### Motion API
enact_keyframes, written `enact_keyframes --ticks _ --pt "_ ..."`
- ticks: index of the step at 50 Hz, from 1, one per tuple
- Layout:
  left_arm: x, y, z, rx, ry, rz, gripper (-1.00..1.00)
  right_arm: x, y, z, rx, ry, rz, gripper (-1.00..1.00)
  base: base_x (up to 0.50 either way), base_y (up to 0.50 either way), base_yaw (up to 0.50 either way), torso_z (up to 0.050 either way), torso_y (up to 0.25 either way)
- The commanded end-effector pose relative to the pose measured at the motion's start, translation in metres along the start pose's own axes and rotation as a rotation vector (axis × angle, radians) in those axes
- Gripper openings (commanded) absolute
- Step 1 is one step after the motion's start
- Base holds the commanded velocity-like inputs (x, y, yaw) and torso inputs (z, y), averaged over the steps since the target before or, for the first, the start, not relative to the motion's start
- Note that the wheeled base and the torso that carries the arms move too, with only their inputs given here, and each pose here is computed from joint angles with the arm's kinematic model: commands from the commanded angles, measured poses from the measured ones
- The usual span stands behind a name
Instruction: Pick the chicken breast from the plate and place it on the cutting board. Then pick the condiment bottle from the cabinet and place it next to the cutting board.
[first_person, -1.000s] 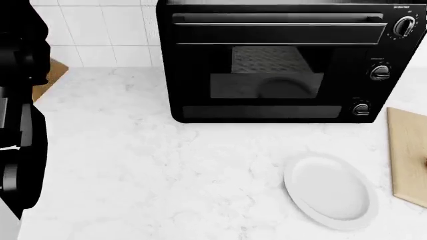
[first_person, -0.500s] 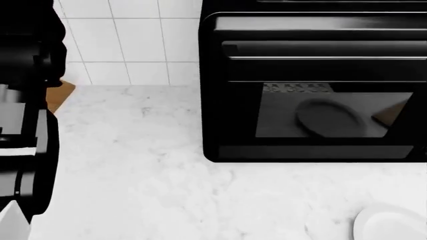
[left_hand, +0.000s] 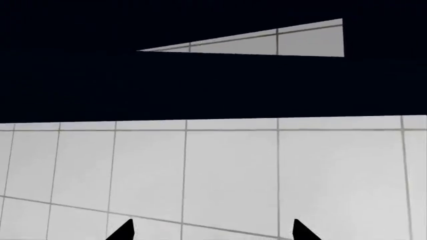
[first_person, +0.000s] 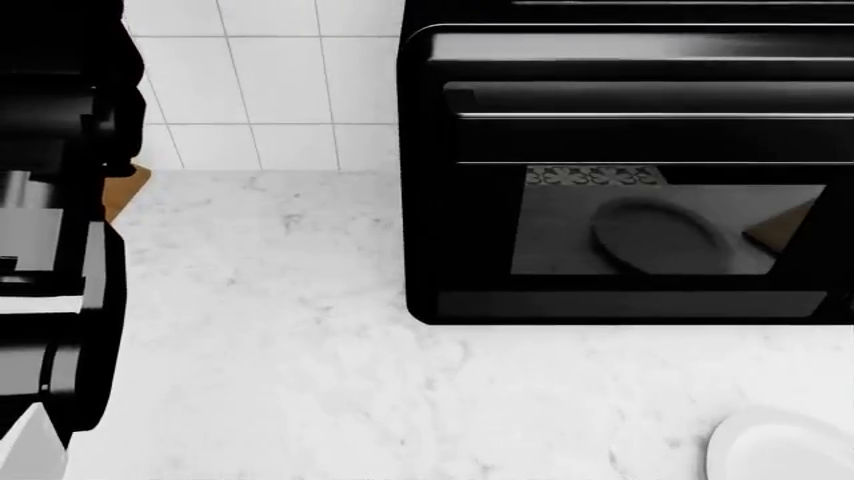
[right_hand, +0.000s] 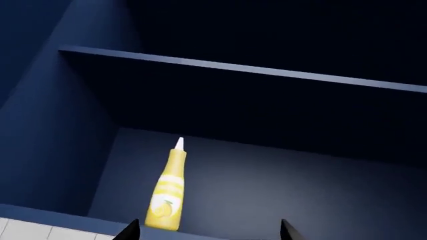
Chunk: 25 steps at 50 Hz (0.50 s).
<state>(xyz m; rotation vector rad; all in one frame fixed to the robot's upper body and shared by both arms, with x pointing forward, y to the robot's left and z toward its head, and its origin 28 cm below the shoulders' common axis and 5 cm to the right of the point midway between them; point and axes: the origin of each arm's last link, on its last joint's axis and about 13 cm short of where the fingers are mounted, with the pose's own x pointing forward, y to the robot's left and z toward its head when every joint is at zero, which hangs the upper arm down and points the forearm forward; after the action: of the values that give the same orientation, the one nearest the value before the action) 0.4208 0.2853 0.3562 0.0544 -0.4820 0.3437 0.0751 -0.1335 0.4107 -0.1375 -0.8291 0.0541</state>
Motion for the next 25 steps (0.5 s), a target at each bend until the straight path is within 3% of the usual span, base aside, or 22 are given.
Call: enact_keyframes --ticks 1,18,25 --pt "0.0 -0.001 0.0 0.002 0.003 0.002 1.0 0.007 -0.001 0.012 0.089 -0.046 -0.028 1.0 0.0 0.0 0.0 0.0 0.0" --pt "0.0 -0.004 -0.008 0.008 0.018 0.003 1.0 0.074 0.012 0.055 0.083 -0.116 -0.081 1.0 0.0 0.0 0.0 0.0 0.0" --pt "-0.002 -0.006 -0.011 0.004 0.025 -0.005 1.0 0.101 0.017 0.053 0.166 -0.087 -0.061 1.0 0.0 0.0 0.0 0.0 0.0"
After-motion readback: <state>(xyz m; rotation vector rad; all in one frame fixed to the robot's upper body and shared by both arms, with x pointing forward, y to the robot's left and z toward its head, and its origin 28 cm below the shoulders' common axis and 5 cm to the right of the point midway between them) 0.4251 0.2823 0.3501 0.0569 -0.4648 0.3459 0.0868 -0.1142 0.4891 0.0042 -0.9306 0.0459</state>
